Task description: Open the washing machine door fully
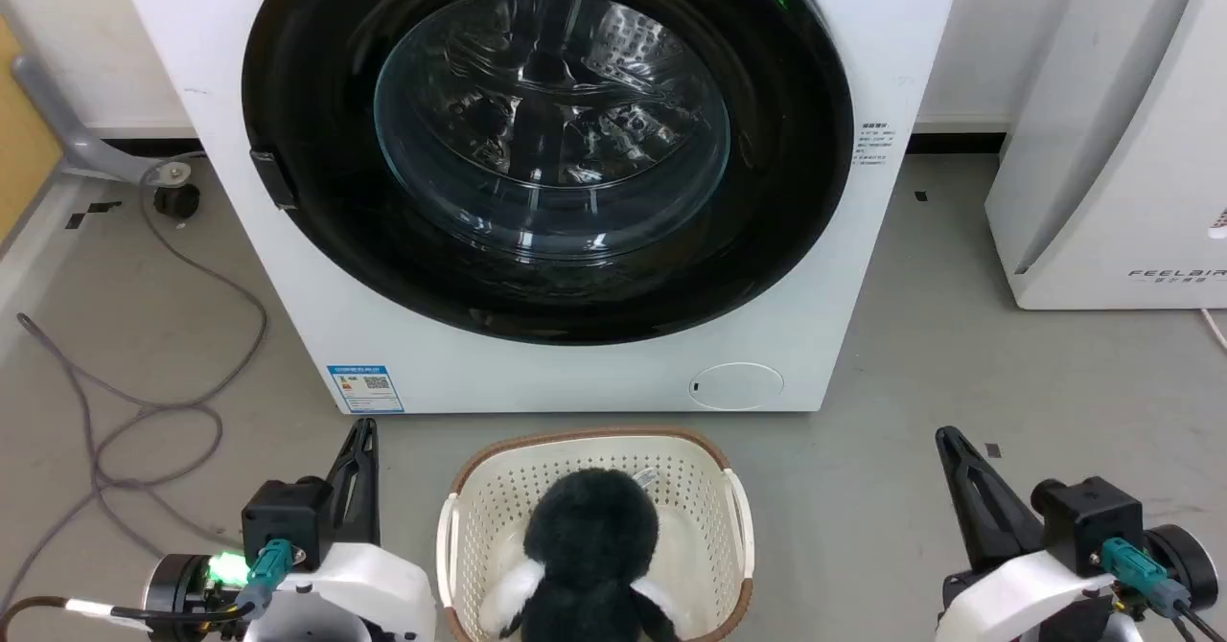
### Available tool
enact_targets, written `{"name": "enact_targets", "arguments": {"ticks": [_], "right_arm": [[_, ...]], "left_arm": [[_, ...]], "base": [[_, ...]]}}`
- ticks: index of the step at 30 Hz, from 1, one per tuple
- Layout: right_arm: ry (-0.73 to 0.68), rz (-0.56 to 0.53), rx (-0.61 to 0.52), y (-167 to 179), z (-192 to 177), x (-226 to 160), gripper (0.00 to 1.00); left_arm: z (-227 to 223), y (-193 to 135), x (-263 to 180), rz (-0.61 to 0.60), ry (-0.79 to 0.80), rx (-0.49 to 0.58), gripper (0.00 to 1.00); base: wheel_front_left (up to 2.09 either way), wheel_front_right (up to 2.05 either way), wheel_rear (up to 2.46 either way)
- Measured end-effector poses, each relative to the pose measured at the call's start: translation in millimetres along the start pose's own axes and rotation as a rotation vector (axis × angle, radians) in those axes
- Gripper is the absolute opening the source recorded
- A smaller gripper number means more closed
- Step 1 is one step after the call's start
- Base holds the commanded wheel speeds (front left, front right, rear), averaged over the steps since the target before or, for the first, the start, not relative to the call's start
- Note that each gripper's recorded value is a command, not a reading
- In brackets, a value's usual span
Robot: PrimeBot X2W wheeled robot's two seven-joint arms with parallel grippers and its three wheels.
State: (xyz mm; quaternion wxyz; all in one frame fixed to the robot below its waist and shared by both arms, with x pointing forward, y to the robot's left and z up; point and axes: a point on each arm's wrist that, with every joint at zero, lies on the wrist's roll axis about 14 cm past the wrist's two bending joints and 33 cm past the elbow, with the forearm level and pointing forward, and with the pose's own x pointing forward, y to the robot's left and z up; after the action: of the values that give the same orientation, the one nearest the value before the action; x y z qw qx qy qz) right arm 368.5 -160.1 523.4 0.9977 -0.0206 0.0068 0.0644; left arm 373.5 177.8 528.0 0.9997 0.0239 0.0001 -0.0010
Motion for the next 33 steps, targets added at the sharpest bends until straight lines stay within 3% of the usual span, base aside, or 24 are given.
{"name": "enact_targets", "arguments": {"ticks": [33], "right_arm": [[0.0,0.0,0.0,0.1,0.0,0.0,0.0]], "left_arm": [[0.0,-0.1,0.0,0.0,0.0,0.0,0.0]], "base": [[0.0,0.0,0.0]]}}
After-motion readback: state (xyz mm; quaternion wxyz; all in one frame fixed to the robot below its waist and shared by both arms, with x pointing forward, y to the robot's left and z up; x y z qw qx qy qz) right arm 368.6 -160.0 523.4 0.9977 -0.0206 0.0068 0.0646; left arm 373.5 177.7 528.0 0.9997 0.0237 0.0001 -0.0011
